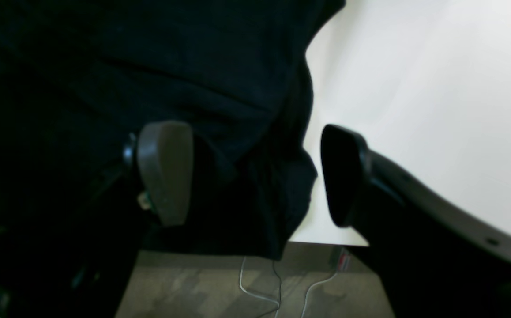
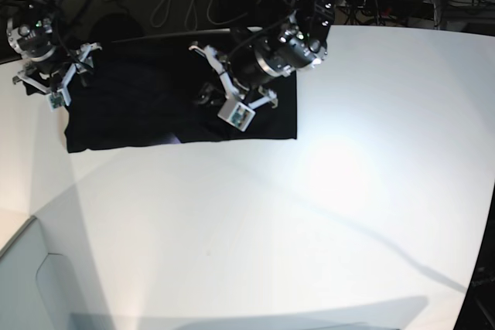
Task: Fold the T-shirt properly
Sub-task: 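Fold the held strip end over toward the right gripper and release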
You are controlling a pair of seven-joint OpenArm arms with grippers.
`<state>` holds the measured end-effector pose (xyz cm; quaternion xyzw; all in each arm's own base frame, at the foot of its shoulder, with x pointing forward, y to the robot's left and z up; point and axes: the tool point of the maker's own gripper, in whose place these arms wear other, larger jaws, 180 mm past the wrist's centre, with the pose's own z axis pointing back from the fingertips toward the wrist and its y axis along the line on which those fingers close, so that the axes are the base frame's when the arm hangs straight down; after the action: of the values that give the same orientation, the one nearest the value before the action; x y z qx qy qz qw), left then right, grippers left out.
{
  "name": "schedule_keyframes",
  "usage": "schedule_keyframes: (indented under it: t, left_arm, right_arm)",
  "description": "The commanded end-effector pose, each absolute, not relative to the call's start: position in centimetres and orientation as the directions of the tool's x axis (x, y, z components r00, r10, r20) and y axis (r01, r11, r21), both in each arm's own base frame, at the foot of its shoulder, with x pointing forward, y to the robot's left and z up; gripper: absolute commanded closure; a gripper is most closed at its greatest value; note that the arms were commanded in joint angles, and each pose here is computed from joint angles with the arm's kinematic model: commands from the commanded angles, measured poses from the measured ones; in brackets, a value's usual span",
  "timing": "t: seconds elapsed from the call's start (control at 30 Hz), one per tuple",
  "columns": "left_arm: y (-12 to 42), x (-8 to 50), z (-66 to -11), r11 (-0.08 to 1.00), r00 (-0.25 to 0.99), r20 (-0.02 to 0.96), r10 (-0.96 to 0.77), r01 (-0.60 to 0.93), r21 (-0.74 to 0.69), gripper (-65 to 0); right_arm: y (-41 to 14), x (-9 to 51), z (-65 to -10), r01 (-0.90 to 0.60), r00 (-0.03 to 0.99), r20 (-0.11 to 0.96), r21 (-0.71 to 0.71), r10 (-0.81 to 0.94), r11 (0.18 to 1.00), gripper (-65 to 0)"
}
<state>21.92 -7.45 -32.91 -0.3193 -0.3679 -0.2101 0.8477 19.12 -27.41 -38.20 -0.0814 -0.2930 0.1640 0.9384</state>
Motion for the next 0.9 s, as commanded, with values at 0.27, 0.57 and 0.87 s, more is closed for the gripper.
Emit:
schedule_keyframes:
  t: [0.27, 0.57, 0.87]
  left_arm:
    - [-10.0, 21.8, -30.8, 0.643, 0.591, 0.793, -0.146, 0.666, -0.378, -8.3]
    - [-11.8, 20.3, -30.1, 0.589, 0.569, 0.804, -0.173, 0.714, -0.379, -22.8]
    - [-8.1, 22.0, -30.8, 0.665, 0.578, 0.801, -0.156, 0.661, -0.348, -22.8]
  right_arm:
    - [-27.4, 19.8, -37.2, -0.283, 0.746, 0.542, -0.269, 0.387, 0.921, -43.4]
    - [-27.4, 19.8, -37.2, -0.283, 0.746, 0.542, -0.269, 0.387, 0.921, -43.4]
    - [-27.4, 20.0, -37.0, -0.281, 0.742, 0.547, -0.271, 0.388, 0.921, -43.4]
